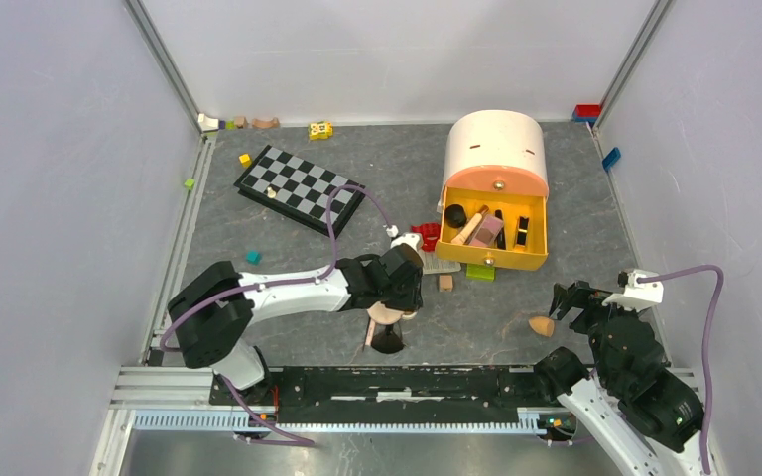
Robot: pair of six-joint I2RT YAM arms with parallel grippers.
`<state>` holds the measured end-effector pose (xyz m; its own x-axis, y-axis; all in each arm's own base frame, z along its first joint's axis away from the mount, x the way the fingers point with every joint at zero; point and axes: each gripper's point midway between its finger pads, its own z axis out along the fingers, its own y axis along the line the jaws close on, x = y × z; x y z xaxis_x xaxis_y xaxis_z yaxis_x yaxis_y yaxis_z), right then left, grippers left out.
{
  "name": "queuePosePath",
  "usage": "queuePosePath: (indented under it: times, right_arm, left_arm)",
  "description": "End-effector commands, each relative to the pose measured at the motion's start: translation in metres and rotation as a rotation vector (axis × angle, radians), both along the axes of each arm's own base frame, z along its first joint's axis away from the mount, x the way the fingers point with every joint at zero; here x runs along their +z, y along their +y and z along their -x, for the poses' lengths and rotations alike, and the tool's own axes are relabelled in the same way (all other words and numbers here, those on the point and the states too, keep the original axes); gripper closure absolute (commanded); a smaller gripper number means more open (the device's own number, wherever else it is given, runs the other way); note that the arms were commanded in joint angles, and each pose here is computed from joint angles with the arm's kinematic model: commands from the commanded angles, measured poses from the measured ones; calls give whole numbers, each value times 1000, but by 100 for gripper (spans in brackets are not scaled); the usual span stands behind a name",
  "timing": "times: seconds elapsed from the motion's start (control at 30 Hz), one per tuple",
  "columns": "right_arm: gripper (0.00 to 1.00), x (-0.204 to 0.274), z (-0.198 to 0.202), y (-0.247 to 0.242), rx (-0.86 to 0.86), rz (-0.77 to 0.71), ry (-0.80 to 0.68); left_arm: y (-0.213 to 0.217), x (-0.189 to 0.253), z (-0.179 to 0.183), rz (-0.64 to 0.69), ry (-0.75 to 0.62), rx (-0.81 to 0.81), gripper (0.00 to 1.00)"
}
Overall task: Organize the makeup
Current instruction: Pick up the makeup from the center of the board.
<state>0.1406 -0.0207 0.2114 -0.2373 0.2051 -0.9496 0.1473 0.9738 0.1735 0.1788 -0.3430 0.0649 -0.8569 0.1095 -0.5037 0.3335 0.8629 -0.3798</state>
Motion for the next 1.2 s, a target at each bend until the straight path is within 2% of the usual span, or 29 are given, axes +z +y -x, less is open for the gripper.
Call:
queuePosePath:
  times: [0.0, 0.5, 0.83, 1.17]
  right_arm:
    - [8, 4, -1, -2, -15, -13, -20]
    - [8, 4, -1, -2, -16, -14, -23]
    - [8, 4, -1, -2, -16, -16, -24]
    - [8, 4, -1, -2, -16, -16, -23]
  left_arm:
    - [-4, -4, -8, -11, -8, 47, 64]
    - [46, -15, -15, -205, -76, 118, 67]
    - [70, -2, -21, -251, -149, 165, 65]
    - [96, -14, -18, -305, -143, 209, 65]
